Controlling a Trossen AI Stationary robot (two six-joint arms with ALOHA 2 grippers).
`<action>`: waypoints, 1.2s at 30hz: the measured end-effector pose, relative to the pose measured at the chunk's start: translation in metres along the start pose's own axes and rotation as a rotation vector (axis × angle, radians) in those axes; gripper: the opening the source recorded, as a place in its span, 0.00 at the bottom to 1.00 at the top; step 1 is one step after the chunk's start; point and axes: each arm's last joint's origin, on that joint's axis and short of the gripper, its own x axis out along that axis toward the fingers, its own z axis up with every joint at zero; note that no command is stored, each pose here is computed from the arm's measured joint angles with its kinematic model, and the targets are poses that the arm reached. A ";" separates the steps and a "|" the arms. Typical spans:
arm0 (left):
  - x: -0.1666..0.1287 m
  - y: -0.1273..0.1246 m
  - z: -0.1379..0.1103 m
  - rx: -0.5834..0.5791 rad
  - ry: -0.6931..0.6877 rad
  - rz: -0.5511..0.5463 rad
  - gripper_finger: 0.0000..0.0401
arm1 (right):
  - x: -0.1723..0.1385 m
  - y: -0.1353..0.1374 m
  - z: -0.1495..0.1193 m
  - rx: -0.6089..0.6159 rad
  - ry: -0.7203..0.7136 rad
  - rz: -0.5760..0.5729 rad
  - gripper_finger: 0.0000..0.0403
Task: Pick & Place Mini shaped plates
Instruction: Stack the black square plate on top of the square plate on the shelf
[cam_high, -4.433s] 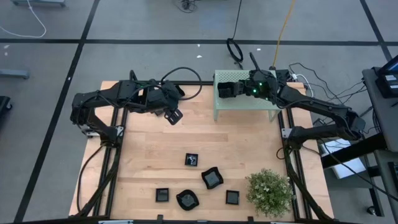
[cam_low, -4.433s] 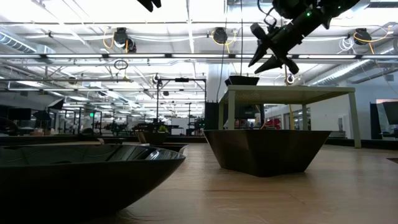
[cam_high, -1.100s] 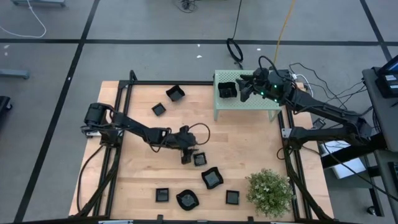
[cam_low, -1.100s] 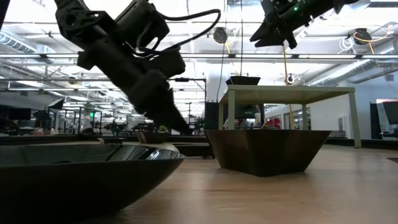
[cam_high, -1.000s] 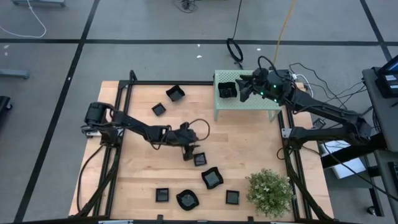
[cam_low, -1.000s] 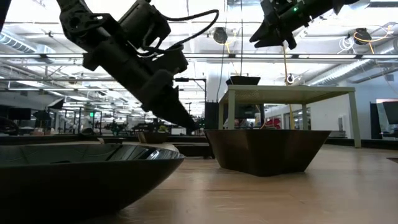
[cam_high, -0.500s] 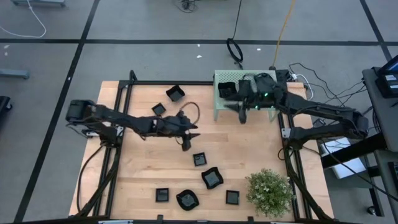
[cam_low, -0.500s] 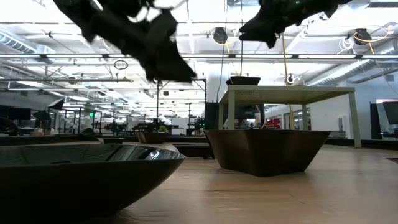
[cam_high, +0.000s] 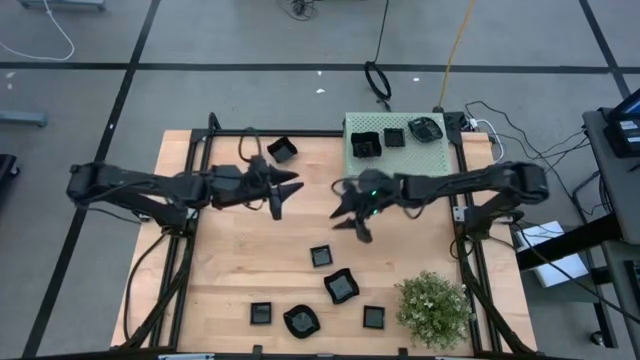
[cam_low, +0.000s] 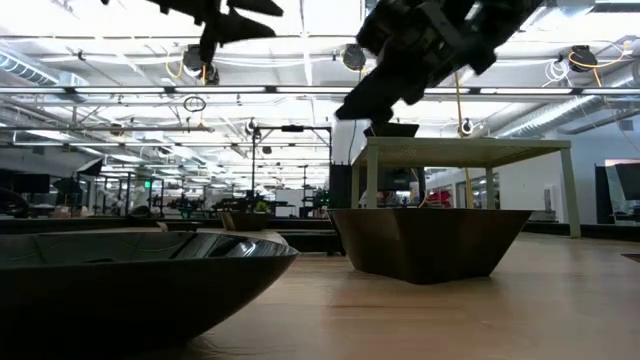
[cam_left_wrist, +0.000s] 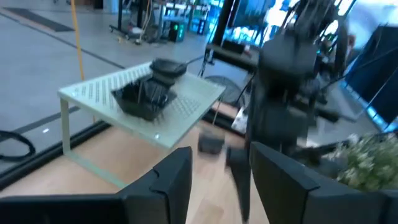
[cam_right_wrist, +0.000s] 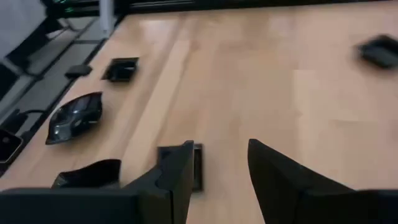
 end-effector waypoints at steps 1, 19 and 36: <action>-0.003 0.000 0.003 -0.008 -0.012 -0.005 0.41 | 0.008 0.001 -0.003 0.002 -0.003 0.026 0.35; -0.026 -0.017 0.012 -0.028 -0.049 -0.108 0.41 | 0.108 0.008 -0.073 0.092 0.064 0.029 0.35; -0.027 -0.018 0.005 -0.003 0.008 -0.102 0.41 | 0.113 0.011 -0.086 0.025 0.134 -0.023 0.15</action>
